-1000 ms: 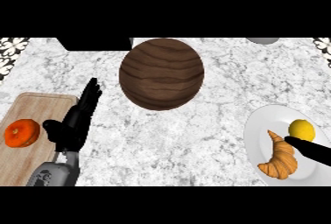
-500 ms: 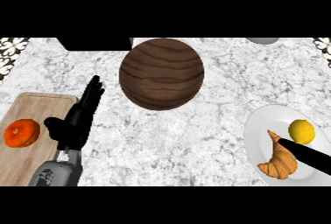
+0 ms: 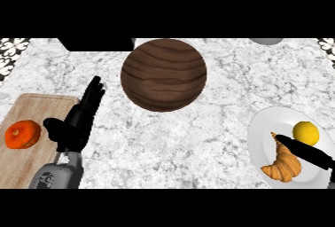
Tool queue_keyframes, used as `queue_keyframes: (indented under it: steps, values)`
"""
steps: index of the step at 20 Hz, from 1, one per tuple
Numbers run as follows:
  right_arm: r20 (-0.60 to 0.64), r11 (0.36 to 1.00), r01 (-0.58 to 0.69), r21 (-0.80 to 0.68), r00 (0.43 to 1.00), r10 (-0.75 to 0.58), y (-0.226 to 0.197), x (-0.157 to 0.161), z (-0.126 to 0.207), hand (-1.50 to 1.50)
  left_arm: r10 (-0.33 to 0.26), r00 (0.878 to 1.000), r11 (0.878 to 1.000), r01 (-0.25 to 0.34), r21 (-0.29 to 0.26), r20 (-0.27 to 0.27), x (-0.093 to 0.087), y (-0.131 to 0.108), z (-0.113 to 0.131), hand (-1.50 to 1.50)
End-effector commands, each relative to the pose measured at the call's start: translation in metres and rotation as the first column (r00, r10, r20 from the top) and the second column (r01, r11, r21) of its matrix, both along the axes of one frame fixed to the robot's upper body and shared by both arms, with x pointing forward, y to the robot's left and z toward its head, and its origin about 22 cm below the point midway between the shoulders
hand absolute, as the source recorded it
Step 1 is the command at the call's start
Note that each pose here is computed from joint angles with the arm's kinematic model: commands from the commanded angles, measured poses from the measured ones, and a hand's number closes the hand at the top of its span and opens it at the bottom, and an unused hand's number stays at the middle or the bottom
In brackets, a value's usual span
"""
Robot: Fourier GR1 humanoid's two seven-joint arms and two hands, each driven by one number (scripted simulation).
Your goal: Pick the lemon from the plate and place it in the bowl
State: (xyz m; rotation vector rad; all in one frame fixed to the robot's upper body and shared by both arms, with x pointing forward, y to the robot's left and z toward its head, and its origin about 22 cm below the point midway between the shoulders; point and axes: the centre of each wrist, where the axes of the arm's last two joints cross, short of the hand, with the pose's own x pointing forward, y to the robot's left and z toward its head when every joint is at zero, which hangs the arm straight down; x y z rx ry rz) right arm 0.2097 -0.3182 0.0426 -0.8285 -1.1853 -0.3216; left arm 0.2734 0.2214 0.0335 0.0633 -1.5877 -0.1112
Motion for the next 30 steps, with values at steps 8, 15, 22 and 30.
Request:
queue_keyframes:
  steps: [8,15,22,30]
  values:
    - [-0.070,0.999,0.035,-0.037,0.997,-0.038,-0.003,0.014,-0.038,-1.50,0.010,1.000,1.000,-0.010,-0.005,0.006,0.012,-0.009,0.020,0.00]
    - [-0.225,0.995,0.033,-0.095,0.973,-0.054,-0.023,0.035,-0.054,-1.50,-0.009,1.000,1.000,0.009,0.006,0.000,-0.006,-0.016,-0.011,0.00]
    - [-0.235,0.981,-0.159,-0.115,0.963,0.129,-0.031,0.023,-0.062,1.50,0.008,1.000,1.000,-0.008,-0.005,0.009,0.001,-0.011,0.000,0.00]
    - [-0.220,0.964,-0.217,-0.152,0.958,0.181,0.001,0.038,-0.080,1.50,0.010,1.000,1.000,-0.010,-0.001,0.016,0.012,-0.010,-0.006,0.00]
